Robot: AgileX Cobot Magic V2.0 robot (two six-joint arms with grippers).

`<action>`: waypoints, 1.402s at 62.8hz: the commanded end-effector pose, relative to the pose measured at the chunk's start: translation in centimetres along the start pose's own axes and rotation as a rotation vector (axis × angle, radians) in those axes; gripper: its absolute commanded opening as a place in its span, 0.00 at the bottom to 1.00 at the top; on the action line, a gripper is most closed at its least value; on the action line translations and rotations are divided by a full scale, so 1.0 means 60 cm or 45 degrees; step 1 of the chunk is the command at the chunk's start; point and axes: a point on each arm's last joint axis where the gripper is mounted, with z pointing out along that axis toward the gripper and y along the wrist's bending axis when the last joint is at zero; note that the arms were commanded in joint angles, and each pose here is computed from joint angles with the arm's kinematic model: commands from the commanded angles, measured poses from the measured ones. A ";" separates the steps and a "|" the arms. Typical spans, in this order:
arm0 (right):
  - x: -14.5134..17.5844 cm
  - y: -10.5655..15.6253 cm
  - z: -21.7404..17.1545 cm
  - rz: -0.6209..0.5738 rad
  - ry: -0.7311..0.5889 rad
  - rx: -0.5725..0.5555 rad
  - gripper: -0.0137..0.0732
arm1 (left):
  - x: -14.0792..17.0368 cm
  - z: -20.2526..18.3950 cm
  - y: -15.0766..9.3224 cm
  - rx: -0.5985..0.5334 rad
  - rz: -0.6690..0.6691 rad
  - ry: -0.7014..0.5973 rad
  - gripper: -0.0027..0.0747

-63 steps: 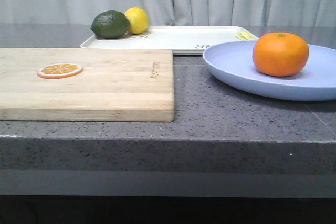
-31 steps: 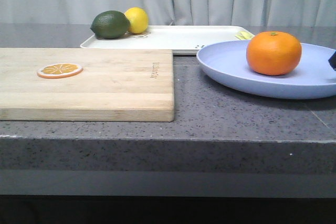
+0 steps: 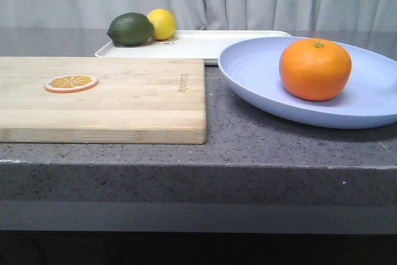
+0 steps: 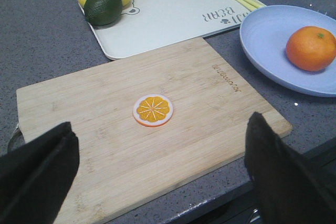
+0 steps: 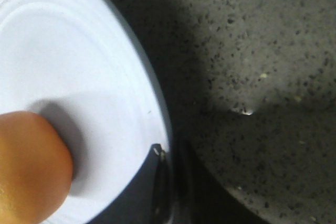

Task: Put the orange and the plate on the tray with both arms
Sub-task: 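Lift the plate with the orange and lower it onto the white tray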

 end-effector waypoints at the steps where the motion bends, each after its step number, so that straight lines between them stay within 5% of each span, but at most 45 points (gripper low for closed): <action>1: -0.009 0.022 -0.022 -0.014 -0.085 -0.063 0.09 | -0.022 -0.007 0.000 0.002 -0.017 -0.119 0.83; 32: -0.009 0.026 -0.023 0.003 -0.079 -0.093 0.09 | -0.022 -0.007 0.000 0.002 -0.017 -0.119 0.84; 56: -0.024 0.046 -0.037 0.170 -0.088 -0.060 0.09 | -0.022 -0.007 0.000 0.002 -0.017 -0.119 0.83; 70: -0.052 0.104 -0.055 0.142 -0.188 0.082 0.09 | -0.022 -0.007 0.000 0.002 -0.017 -0.119 0.83; 88: -0.106 0.213 -0.057 0.126 -0.274 -0.036 0.09 | -0.022 -0.007 -0.001 0.008 -0.024 -0.119 0.84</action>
